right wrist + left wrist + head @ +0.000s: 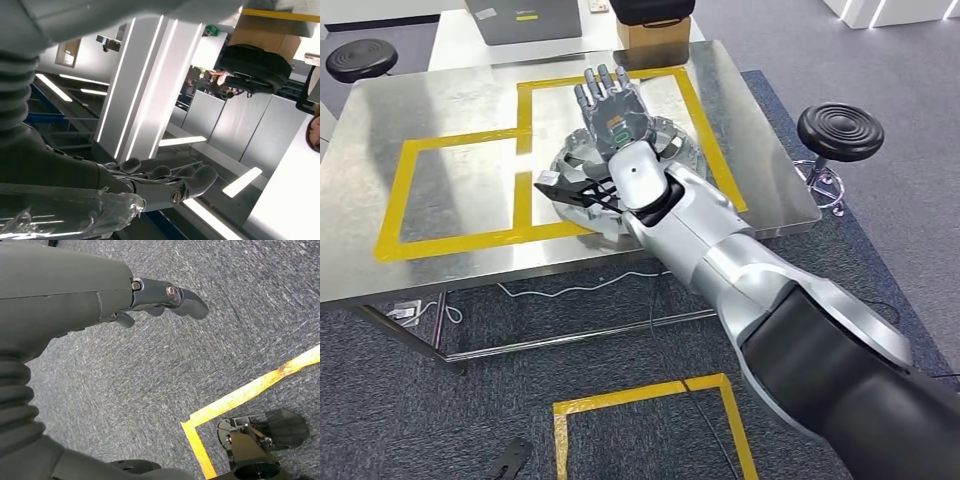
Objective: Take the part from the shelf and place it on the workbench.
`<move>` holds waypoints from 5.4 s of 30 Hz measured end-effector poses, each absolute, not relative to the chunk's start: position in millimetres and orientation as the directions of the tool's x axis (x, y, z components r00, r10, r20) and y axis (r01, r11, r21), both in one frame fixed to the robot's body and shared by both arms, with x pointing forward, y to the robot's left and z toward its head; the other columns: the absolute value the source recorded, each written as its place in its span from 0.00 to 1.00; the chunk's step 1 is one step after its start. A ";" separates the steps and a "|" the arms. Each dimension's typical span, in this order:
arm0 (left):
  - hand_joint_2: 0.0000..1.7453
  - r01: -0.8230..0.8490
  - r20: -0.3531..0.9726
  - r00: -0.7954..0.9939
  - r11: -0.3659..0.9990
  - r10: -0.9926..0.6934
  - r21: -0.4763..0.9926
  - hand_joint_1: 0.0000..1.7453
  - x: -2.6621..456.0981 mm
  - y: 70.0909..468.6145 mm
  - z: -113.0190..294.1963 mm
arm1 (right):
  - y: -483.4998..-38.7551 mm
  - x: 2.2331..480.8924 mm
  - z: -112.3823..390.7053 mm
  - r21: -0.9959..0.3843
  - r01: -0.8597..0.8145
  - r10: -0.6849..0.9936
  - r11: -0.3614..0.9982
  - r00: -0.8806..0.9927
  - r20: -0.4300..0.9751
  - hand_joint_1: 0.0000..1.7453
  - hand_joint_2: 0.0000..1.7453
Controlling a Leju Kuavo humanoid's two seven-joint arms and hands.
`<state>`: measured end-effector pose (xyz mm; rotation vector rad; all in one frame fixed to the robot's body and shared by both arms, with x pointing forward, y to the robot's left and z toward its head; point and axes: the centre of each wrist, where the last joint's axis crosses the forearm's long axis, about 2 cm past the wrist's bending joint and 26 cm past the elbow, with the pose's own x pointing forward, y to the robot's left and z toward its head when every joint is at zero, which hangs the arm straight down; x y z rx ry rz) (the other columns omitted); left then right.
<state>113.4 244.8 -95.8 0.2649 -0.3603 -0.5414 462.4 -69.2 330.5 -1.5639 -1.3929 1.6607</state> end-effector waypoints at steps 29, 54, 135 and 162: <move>0.00 0.436 0.249 0.814 0.835 -0.525 0.337 0.00 115.8 244.0 -95.1 | -62.3 459.4 333.5 -0.888 0.320 0.863 -0.332 -0.276 -0.422 0.00 0.00; 0.00 0.418 0.250 0.827 0.848 -0.503 0.326 0.00 114.8 244.8 -95.5 | -58.6 457.0 329.9 -0.894 0.299 0.862 -0.333 -0.288 -0.417 0.00 0.00; 0.00 0.311 0.282 0.865 0.885 -0.414 0.346 0.00 62.6 259.4 -106.7 | -264.2 67.3 -107.0 -0.139 0.119 -0.111 0.983 0.992 0.065 0.00 0.00; 0.00 0.334 0.304 0.830 0.854 -0.467 0.399 0.00 69.0 255.2 -104.9 | -254.5 63.5 -107.0 -0.136 0.077 -0.071 0.988 0.996 0.050 0.00 0.00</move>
